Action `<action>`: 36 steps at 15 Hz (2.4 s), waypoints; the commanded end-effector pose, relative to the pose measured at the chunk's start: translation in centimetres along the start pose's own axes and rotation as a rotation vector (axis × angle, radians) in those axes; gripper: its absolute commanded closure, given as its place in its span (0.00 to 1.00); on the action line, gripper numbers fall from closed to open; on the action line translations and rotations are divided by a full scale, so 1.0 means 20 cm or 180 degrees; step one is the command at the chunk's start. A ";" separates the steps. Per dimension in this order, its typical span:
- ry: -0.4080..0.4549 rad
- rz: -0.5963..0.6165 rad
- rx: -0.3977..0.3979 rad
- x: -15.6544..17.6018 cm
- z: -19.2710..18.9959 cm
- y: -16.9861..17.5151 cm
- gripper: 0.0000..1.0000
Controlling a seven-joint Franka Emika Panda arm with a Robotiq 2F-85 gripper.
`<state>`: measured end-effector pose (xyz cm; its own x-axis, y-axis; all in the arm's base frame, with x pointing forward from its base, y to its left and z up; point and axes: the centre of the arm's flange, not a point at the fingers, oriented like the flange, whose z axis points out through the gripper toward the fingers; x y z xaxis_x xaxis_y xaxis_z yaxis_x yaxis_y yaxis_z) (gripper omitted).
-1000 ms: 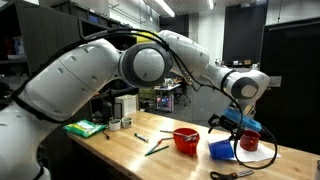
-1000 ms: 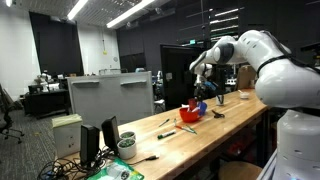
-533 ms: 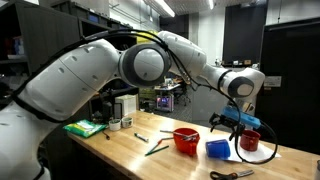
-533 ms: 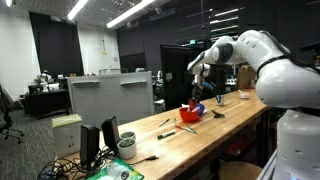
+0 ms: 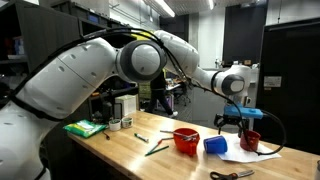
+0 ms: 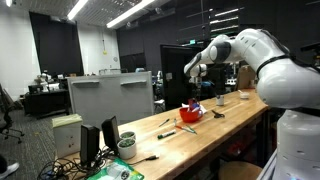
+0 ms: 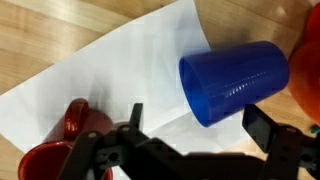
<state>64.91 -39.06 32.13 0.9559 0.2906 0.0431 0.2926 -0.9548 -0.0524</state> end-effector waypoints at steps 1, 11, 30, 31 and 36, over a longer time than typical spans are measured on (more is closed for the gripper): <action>-0.0105 -0.0310 -0.0333 -0.06 -0.05 -0.12 0.00; -0.0277 -0.1838 -0.0463 -0.03 -0.16 -0.22 0.00; -0.0464 -0.2782 -0.0304 0.01 -0.11 -0.21 0.00; -0.0500 -0.2914 -0.0253 0.01 -0.09 -0.21 0.00; -0.0759 -0.3663 -0.0001 -0.02 -0.04 -0.23 0.00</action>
<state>63.30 -35.01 32.91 0.2368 0.9675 -0.0882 0.9686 -0.2423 -0.0566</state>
